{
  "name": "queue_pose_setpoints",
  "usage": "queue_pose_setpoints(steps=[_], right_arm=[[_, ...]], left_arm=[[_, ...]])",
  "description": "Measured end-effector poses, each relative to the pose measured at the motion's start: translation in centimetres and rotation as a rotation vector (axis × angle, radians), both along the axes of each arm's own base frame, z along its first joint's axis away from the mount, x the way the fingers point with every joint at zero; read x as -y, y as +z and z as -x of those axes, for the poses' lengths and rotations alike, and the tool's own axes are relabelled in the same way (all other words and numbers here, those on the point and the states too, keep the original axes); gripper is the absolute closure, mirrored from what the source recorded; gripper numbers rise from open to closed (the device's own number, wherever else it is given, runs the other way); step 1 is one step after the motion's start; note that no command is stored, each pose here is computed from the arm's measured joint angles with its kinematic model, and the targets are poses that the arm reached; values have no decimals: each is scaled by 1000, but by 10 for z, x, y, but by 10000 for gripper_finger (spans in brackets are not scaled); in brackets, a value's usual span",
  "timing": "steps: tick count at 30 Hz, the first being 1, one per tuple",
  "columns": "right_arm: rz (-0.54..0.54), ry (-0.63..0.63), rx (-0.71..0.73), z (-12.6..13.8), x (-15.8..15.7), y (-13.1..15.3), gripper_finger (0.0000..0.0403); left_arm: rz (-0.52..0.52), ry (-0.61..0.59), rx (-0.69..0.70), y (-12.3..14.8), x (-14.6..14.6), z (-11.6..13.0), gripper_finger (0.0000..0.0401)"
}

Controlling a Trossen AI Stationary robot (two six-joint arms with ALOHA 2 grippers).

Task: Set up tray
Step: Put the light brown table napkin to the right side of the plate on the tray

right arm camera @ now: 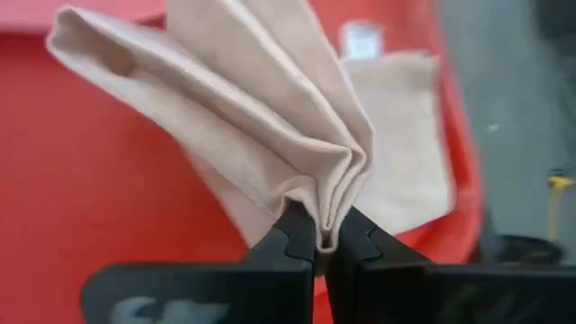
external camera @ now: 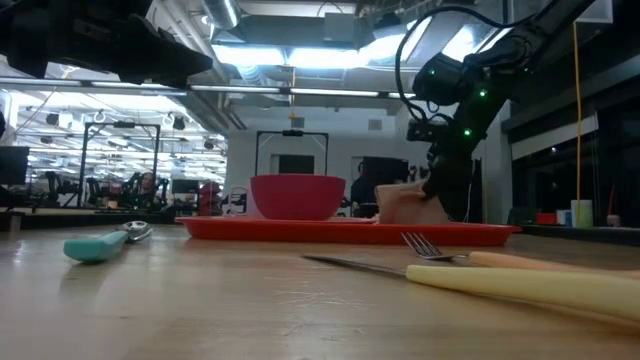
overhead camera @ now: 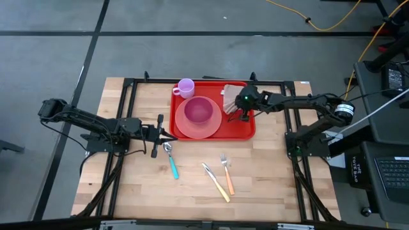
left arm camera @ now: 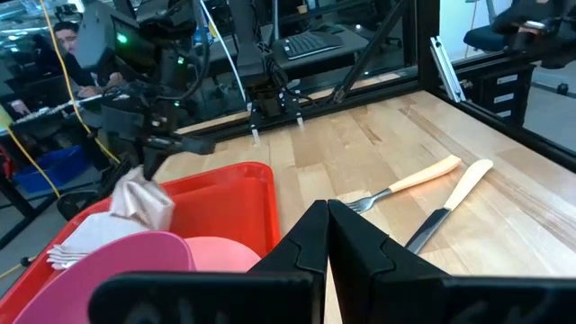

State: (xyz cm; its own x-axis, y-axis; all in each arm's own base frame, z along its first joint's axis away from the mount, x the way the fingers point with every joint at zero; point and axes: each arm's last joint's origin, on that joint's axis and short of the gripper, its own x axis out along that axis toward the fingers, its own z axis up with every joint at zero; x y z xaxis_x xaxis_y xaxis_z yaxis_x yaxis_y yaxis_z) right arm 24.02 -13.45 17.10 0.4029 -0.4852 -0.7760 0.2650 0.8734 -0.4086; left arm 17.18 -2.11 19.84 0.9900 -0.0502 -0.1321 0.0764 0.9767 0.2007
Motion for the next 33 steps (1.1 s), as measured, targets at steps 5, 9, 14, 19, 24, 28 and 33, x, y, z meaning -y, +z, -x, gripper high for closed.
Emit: queue_pose_setpoints(steps=[5,9,14,19,24,28,33], right_arm=[[-70,18,-37,2,-7,-4,396],[-101,6,-56,3,-13,-6,396],[-174,49,-43,1,-19,-8,396],[-223,77,-41,2,-22,-9,396],[-249,70,-89,6,-23,-11,389],[-265,64,-131,10,-25,-13,395],[-270,51,-130,10,-25,-13,387]], left_arm=[[0,0,0,0,0,0,397],[0,0,0,0,0,0,397],[0,0,0,0,0,0,397],[0,0,-1,0,0,0,397],[0,0,0,0,0,0,397],[-1,0,-1,0,0,0,397],[-1,0,-1,0,0,0,397]])
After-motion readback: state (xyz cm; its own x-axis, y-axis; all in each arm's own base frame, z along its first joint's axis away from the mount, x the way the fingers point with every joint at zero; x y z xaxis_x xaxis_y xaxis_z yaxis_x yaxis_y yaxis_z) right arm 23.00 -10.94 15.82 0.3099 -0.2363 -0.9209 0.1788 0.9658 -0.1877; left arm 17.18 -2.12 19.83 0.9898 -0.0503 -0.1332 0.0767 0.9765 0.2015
